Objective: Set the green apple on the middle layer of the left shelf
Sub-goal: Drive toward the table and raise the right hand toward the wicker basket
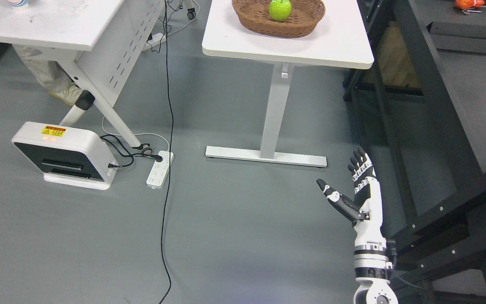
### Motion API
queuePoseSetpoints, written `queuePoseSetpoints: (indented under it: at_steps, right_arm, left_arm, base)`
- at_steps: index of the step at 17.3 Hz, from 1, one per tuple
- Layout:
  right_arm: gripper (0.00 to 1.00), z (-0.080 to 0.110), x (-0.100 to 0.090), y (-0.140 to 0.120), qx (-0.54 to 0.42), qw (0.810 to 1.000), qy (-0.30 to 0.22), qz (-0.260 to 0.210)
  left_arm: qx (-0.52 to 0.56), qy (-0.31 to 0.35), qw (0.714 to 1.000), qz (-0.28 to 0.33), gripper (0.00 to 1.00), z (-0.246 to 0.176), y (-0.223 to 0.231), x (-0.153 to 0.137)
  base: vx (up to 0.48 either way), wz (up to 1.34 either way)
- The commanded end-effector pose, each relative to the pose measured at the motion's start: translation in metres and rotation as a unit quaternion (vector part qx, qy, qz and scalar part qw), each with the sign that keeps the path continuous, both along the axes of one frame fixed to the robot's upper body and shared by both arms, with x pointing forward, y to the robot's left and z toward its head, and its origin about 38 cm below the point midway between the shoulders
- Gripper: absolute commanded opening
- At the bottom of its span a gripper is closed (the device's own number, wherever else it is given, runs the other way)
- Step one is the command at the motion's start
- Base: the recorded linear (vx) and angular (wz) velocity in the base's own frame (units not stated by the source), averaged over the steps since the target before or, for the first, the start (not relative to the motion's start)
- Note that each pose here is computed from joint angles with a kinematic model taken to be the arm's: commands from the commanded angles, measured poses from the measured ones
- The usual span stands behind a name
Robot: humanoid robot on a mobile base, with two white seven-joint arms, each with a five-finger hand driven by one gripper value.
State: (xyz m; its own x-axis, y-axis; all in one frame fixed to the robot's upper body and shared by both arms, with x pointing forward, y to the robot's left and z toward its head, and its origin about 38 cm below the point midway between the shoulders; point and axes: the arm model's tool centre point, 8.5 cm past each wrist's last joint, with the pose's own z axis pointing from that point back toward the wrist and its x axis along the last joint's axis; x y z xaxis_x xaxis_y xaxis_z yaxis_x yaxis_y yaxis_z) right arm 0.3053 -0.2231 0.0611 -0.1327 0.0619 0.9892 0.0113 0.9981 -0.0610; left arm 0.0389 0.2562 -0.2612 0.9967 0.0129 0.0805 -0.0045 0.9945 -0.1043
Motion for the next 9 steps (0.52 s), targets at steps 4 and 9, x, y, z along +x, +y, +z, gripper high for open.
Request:
queuePoseSetpoints:
  at_steps: [4, 9]
  right_arm:
    - [1.00, 0.0018, 0.0001, -0.0057, -0.005, 1.000, -0.002, 0.000]
    - [1.00, -0.0002, 0.0020, -0.0054, -0.005, 1.000, 0.005, 0.000]
  left_arm:
    - [0.009, 0.000, 1.000, 0.000, 1.00, 0.0008, 0.0113, -0.0002]
    - [0.009, 0.001, 1.000, 0.001, 1.00, 0.0008, 0.0113, -0.0004]
  base:
    - [0.063, 0.20]
    - [0.104, 0.16]
